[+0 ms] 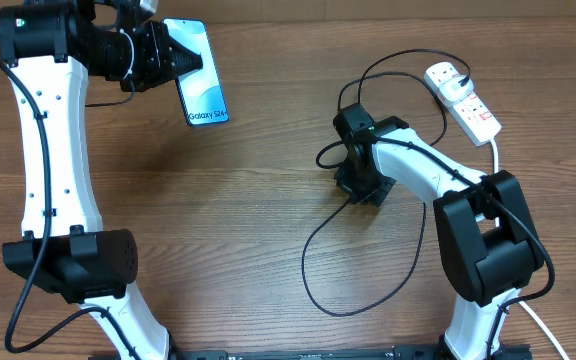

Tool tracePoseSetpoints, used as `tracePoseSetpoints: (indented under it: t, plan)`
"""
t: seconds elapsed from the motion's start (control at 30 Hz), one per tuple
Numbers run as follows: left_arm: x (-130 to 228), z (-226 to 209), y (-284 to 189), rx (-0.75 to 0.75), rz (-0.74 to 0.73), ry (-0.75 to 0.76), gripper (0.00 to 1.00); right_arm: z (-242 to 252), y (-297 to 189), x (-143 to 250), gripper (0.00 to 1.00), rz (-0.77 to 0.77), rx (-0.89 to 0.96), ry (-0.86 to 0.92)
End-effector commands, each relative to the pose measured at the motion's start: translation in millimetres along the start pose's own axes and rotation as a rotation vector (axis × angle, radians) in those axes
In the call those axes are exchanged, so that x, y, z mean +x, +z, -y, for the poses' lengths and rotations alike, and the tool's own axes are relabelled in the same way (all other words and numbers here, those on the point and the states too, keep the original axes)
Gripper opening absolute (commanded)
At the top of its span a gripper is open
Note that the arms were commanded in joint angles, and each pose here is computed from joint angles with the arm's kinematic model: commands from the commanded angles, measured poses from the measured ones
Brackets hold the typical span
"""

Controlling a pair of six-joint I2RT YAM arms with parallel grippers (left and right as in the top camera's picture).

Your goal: Plug charger to phone and switch on socket

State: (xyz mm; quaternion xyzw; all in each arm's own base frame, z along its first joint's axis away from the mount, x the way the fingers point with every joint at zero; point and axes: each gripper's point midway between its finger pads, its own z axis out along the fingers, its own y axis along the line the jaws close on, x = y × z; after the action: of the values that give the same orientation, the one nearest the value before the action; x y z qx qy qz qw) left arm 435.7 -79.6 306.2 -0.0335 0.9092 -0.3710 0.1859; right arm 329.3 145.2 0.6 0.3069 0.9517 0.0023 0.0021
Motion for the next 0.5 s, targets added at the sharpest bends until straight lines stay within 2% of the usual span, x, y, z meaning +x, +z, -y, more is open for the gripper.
tracePoseSetpoints:
  t: [0.0, 0.07, 0.27, 0.47]
  plan:
    - [2.3, 7.7, -0.5, 0.020, -0.004, 0.009, 0.04, -2.0, 8.4, 2.1, 0.07, -0.012, 0.011, 0.001]
    - [2.4, 7.6, -0.5, 0.020, -0.004, 0.009, 0.04, -2.8, 9.3, 1.6, 0.04, -0.010, 0.009, -0.001]
    - [2.8, 7.6, -0.5, 0.020, -0.006, 0.007, 0.04, -4.1, 9.7, -2.5, 0.04, 0.005, 0.004, -0.011]
    - [5.8, 9.5, 0.0, 0.029, -0.018, 0.007, 0.04, -21.5, -6.8, -1.7, 0.04, -0.013, -0.075, -0.120]
